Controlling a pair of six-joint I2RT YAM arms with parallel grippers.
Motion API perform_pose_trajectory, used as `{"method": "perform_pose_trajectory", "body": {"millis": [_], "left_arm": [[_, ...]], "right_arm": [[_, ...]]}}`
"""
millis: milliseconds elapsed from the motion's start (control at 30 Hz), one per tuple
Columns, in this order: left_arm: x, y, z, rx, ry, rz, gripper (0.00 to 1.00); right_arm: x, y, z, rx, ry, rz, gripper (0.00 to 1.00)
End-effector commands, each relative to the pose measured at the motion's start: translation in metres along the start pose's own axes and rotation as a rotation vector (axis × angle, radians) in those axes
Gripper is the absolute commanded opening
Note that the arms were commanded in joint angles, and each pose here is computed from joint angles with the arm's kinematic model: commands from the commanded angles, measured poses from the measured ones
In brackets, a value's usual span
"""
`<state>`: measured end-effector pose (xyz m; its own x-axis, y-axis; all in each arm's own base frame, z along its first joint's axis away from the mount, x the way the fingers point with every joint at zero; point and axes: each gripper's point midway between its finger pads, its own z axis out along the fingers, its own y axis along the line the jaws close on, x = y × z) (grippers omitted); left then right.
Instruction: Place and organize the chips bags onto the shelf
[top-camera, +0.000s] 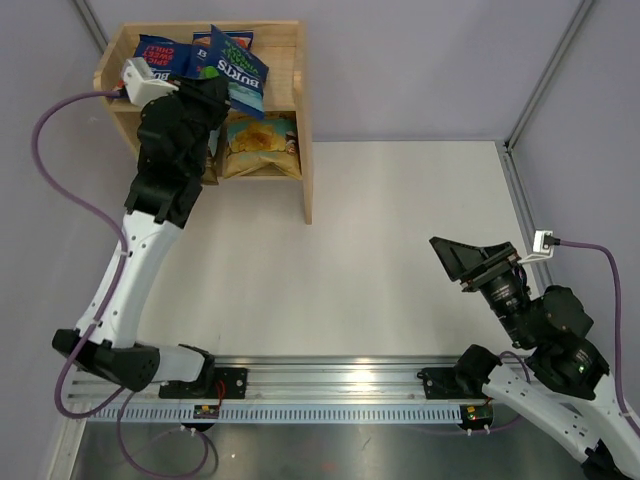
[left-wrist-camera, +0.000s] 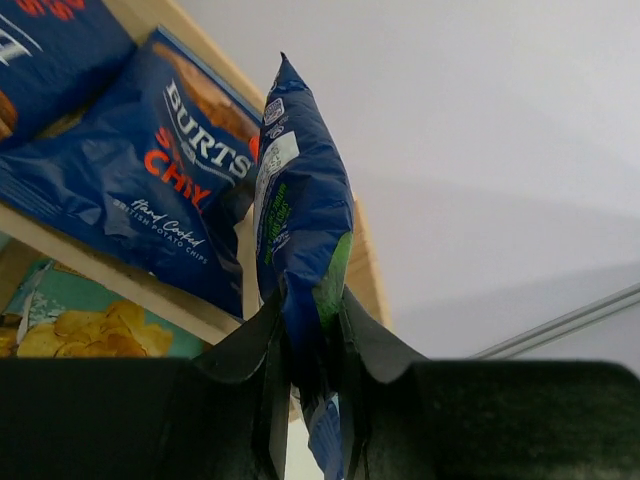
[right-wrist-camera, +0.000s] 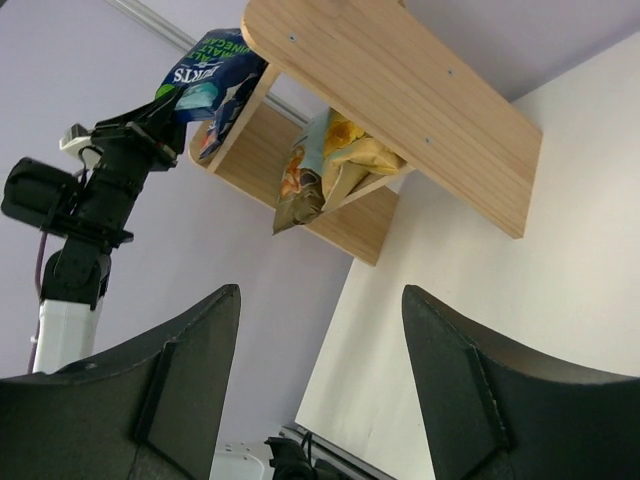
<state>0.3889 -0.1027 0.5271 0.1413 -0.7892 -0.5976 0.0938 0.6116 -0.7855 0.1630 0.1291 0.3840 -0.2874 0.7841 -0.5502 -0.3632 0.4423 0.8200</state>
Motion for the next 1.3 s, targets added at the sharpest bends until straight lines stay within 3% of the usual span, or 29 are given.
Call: {"method": "perform_pose_trajectory", "body": {"millis": [0,167,500,767,833,1200,1233,1267], "left_arm": [[-0.021,-0.052,0.01,0.199,-0.01,-0.064,0.0],[-0.003,-0.042,0.042,0.169,0.008,-0.038,0.0],[0.046,-0.008,0.076,0.035,0.1,-0.153,0.0],[0.081,-0.019,0.072,0.042,0.198,-0.121,0.05],[0.089,-0.015,0.069,0.031,0.205,-0.1,0.11],[0.096,-0.01,0.058,0.008,0.306,-0.048,0.11],[0.086,-0.016,0.06,0.02,0.301,-0.052,0.12],[0.091,-0.012,0.058,0.008,0.338,-0.04,0.2]], "right_arm": [[-0.015,-0.005,-0.01,0.033,-0.05,-0.02,0.73],[-0.018,-0.008,-0.014,0.028,-0.069,-0.021,0.74],[-0.019,-0.006,-0.017,0.018,-0.067,-0.017,0.75],[-0.016,-0.01,-0.015,0.026,-0.067,-0.016,0.75],[-0.014,-0.008,-0.013,0.02,-0.059,-0.012,0.75],[-0.013,-0.003,-0.013,0.005,-0.05,0.001,0.75],[-0.013,-0.003,-0.013,0.002,-0.046,0.001,0.75],[-0.012,-0.003,-0.013,0.002,-0.045,-0.001,0.75]]}}
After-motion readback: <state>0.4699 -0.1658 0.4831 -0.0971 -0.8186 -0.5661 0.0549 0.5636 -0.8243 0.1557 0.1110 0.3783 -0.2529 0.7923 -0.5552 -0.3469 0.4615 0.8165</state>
